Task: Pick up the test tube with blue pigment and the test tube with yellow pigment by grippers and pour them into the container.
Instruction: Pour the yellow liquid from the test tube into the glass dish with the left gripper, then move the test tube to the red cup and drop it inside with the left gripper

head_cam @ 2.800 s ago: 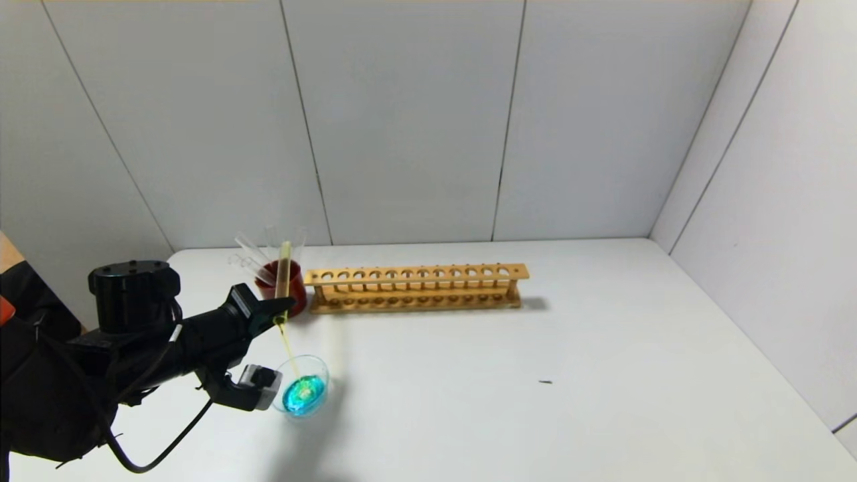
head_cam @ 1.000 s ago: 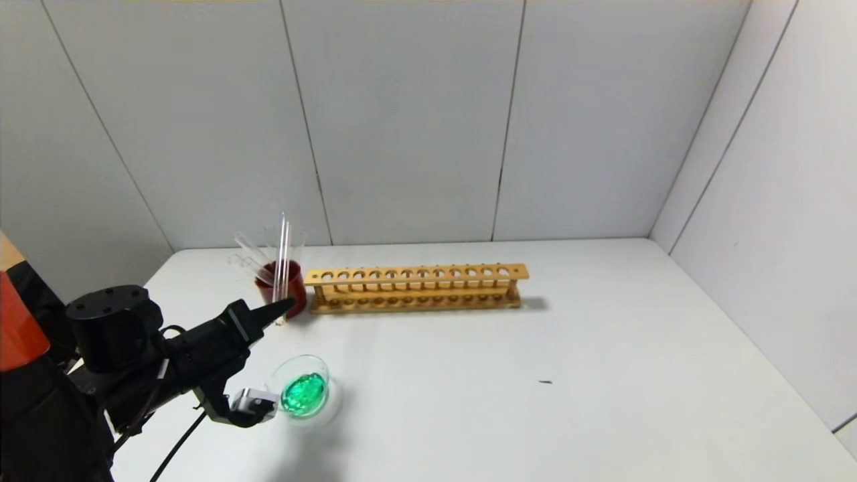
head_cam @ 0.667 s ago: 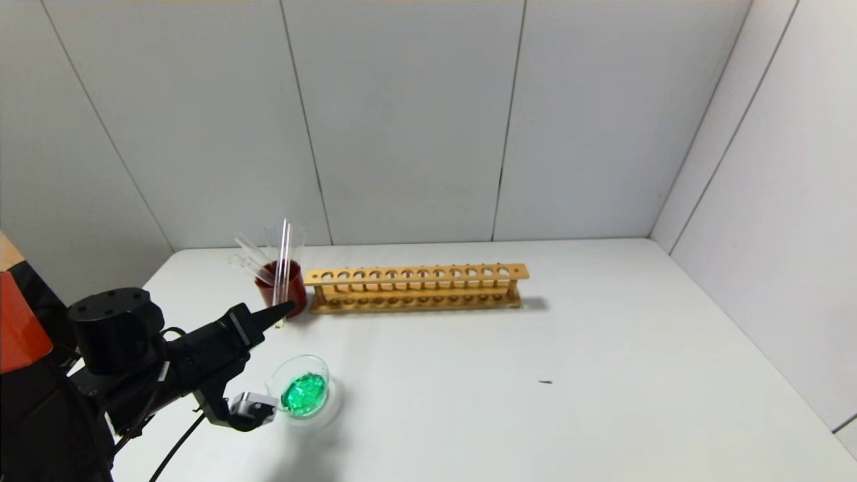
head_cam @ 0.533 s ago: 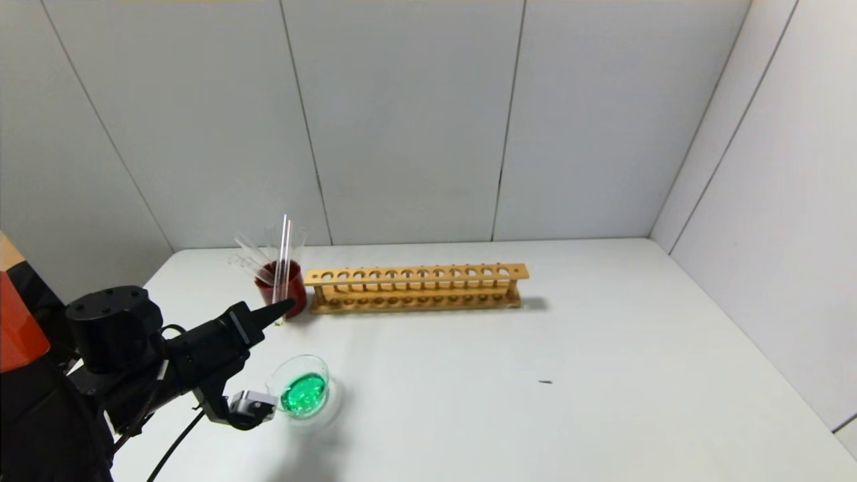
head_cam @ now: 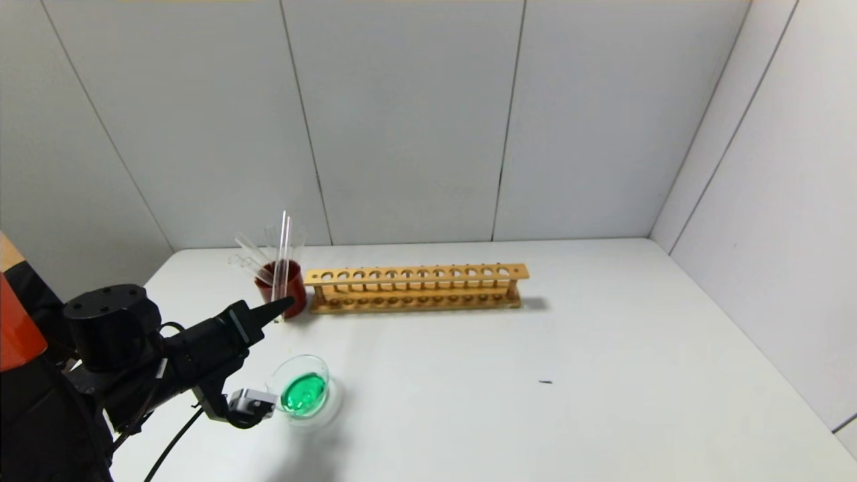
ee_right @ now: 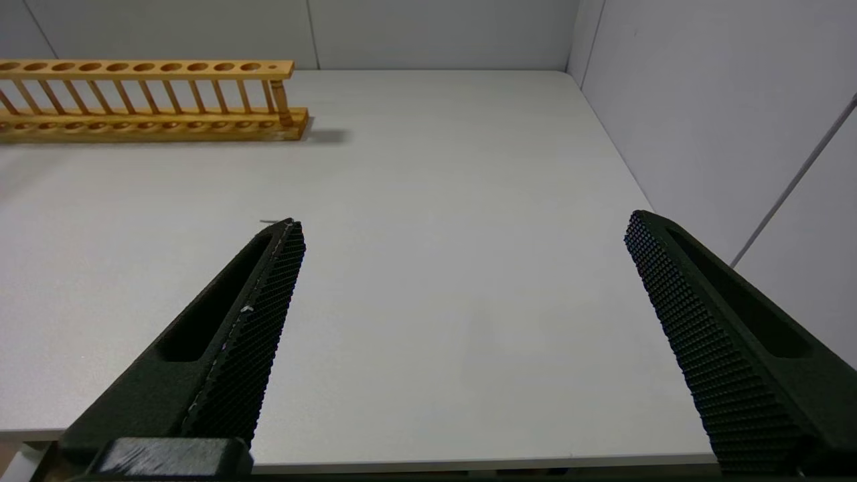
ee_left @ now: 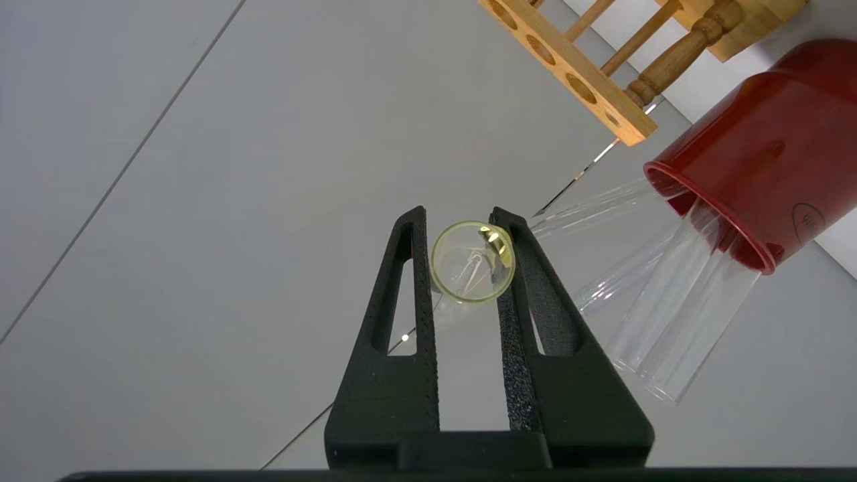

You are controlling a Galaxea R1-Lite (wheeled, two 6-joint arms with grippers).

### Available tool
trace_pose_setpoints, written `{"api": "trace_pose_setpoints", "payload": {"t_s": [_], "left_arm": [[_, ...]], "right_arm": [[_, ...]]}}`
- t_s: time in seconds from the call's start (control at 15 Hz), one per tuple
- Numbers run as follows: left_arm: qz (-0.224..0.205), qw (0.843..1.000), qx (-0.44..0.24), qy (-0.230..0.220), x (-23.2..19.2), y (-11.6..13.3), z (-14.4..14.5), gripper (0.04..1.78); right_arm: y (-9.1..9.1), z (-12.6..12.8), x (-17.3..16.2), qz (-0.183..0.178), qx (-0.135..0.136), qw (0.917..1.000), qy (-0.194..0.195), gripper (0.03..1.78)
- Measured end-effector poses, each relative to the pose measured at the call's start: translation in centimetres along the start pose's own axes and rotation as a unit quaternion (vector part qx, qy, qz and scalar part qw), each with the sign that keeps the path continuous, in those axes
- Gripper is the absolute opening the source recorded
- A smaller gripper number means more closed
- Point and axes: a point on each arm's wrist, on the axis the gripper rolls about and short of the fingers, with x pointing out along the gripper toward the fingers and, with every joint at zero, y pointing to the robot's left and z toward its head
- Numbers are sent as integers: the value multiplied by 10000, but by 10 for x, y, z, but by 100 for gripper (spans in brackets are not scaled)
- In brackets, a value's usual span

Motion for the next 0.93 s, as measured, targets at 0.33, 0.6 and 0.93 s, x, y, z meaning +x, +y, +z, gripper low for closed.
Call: {"api": "trace_pose_setpoints", "payload": {"t_s": [0.33, 0.6, 0.93], "left_arm": [[-3, 9999, 150, 44, -1, 1, -1, 31], [-180, 9996, -96, 192, -2, 1, -1, 31], [-405, 9736, -1952, 1108, 3, 18, -7, 31]], "right_arm": [[0, 0, 0, -2, 0, 10000, 0, 175], [0, 0, 0, 0, 0, 10000, 2, 175], [0, 0, 0, -2, 0, 10000, 2, 175]]}}
